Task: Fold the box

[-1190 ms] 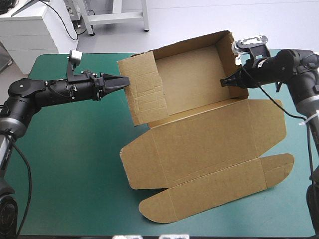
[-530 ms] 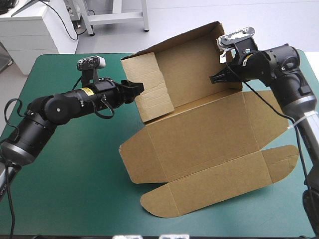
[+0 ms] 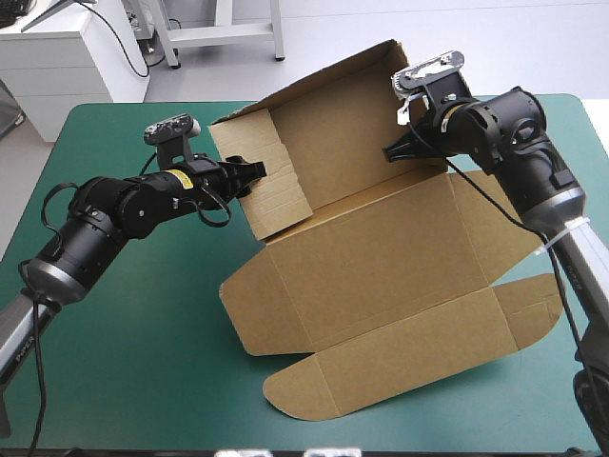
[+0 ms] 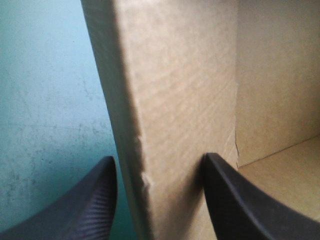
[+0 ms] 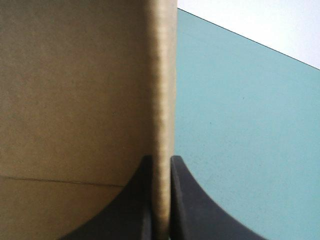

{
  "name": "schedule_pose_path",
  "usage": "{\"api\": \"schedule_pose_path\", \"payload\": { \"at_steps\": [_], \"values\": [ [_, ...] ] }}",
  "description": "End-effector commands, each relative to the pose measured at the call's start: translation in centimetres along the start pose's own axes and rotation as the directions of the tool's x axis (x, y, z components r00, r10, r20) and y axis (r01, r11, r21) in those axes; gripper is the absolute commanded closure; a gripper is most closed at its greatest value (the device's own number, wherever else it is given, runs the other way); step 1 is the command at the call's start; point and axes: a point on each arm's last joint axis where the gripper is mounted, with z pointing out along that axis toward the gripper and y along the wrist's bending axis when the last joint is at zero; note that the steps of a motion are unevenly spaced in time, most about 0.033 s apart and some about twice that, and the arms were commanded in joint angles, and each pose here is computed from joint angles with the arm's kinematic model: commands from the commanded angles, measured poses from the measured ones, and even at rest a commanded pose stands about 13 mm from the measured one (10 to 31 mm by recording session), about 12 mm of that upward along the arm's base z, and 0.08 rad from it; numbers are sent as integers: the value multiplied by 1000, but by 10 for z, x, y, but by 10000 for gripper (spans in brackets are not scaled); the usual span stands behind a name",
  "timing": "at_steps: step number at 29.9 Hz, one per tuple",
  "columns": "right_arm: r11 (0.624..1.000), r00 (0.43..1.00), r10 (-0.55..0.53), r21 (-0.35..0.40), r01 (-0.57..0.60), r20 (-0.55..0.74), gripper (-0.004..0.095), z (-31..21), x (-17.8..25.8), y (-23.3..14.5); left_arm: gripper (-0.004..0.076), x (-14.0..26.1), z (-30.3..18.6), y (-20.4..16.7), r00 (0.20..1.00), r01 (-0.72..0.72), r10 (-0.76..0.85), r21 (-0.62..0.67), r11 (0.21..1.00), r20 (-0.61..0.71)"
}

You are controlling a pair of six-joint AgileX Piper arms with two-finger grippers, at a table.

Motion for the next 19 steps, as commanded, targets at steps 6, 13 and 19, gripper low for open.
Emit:
{"api": "schedule_pose_path", "payload": {
  "at_steps": [6,13,19],
  "values": [
    [999,989,19,36,-25,150,913,-29,-15,-8,352,16,-6,-31,993,12,-14,19,1000,117],
    [999,988,19,43,-25,150,913,-29,-15,-9,352,43,-2,-45,980,-29,43,-75,997,194],
    [998,989,12,54,-20,148,913,-29,-15,-10,358,43,-2,-45,975,-39,58,-91,995,216]
  ]
}}
